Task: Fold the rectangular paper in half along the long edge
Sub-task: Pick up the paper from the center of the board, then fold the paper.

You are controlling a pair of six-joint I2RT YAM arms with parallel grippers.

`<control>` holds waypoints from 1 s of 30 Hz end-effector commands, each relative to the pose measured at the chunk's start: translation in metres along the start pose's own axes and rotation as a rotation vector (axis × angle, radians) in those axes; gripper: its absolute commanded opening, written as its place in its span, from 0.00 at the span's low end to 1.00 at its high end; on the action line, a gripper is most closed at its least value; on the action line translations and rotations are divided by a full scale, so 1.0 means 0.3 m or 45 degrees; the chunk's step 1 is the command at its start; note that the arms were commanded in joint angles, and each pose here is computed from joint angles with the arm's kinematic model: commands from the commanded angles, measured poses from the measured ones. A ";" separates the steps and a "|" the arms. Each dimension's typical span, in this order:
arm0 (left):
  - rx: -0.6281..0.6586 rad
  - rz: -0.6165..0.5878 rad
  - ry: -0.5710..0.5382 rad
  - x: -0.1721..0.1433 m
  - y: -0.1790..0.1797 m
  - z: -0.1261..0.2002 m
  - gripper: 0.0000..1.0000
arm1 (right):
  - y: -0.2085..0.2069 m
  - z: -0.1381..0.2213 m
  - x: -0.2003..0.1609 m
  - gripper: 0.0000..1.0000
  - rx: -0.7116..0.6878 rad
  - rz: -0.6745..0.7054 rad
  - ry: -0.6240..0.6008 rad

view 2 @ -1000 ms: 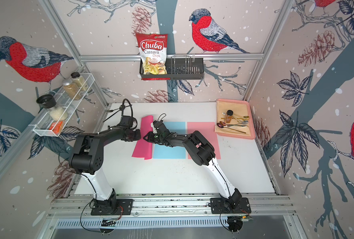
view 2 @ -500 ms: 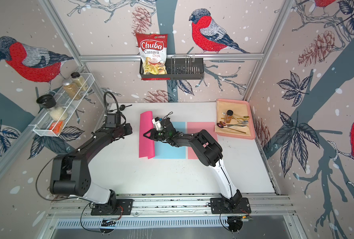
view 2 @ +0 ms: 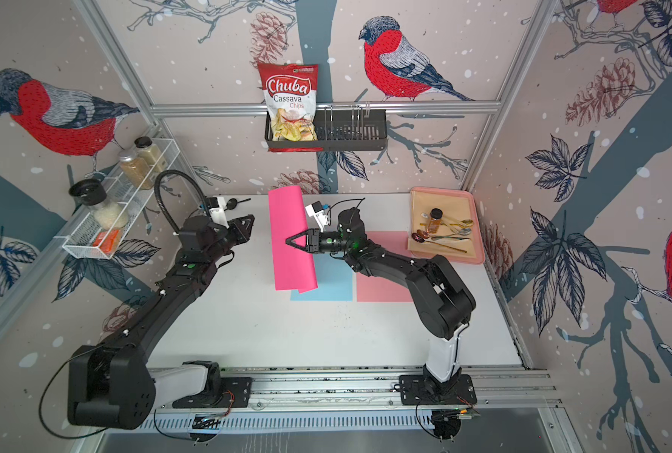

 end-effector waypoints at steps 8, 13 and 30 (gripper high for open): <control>-0.361 -0.086 0.026 -0.014 -0.234 0.154 0.21 | 0.306 0.180 -0.044 0.30 0.010 0.122 -0.050; -0.564 -0.058 0.059 -0.047 -0.324 0.219 0.19 | 0.401 0.239 -0.074 0.30 0.066 0.089 -0.101; -1.054 0.098 0.213 -0.186 -0.573 0.232 0.00 | 0.530 0.302 -0.076 0.30 0.033 0.100 -0.144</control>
Point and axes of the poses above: each gripper's point midway between its finger pads, its own z axis back along the fingers, its own y axis along the line the jaws close on, x = y × z, the point moved 3 cm from there along z, back along the fingers, and after that the axes turned 4 degrees about -z, right-handed, at the moved point
